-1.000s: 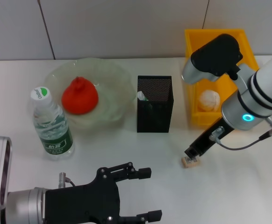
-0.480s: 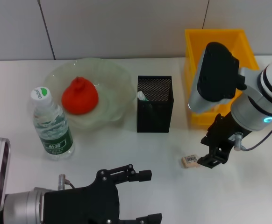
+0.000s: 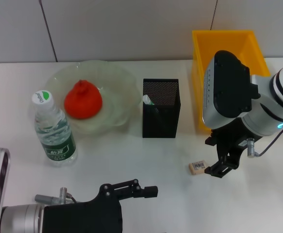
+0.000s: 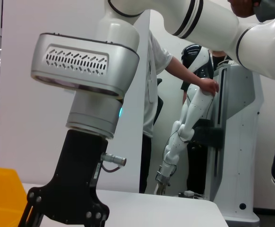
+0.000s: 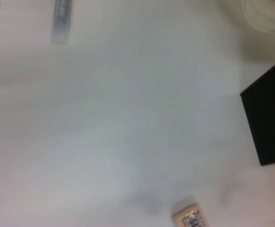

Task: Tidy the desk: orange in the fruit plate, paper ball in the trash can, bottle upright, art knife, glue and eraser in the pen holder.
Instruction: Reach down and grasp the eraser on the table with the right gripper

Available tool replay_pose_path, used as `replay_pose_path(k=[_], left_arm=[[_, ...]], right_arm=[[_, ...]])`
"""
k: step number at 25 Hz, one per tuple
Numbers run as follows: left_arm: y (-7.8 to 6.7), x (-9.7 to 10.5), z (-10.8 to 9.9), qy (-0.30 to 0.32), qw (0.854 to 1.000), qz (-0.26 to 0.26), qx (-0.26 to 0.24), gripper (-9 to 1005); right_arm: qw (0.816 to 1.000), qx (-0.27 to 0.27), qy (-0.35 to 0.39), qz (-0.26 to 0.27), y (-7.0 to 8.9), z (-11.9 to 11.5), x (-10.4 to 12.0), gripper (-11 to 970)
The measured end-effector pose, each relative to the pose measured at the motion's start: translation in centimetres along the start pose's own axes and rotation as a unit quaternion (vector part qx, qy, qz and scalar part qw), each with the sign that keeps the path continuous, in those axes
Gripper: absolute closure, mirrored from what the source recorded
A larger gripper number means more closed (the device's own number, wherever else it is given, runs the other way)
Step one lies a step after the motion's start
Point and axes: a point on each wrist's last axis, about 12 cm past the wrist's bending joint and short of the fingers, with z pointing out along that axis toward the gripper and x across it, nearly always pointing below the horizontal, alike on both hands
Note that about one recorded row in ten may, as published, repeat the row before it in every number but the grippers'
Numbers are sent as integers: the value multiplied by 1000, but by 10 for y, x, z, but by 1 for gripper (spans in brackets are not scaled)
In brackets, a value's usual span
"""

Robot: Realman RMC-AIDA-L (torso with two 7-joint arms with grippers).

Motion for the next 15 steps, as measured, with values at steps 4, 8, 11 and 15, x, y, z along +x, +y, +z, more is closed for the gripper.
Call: replay_pose_path(k=[4,8,11,15], left_arm=[[-1,1,-1,0,1000,-2,-2,213],[-2,1,-1,0,1000,-3,-2,214],[-2,1,-1,0,1000,-3,-2,214],[-2,1,-1,0,1000,-3,-2,214]], right_arm=[[1000,2,2,-1,-1,8,2,238],[1000,6,0,4,-4,16,3,241],[1000,8,1,1,-3,21,2,243],[1000,3,1,-2,1,25,-2,245]])
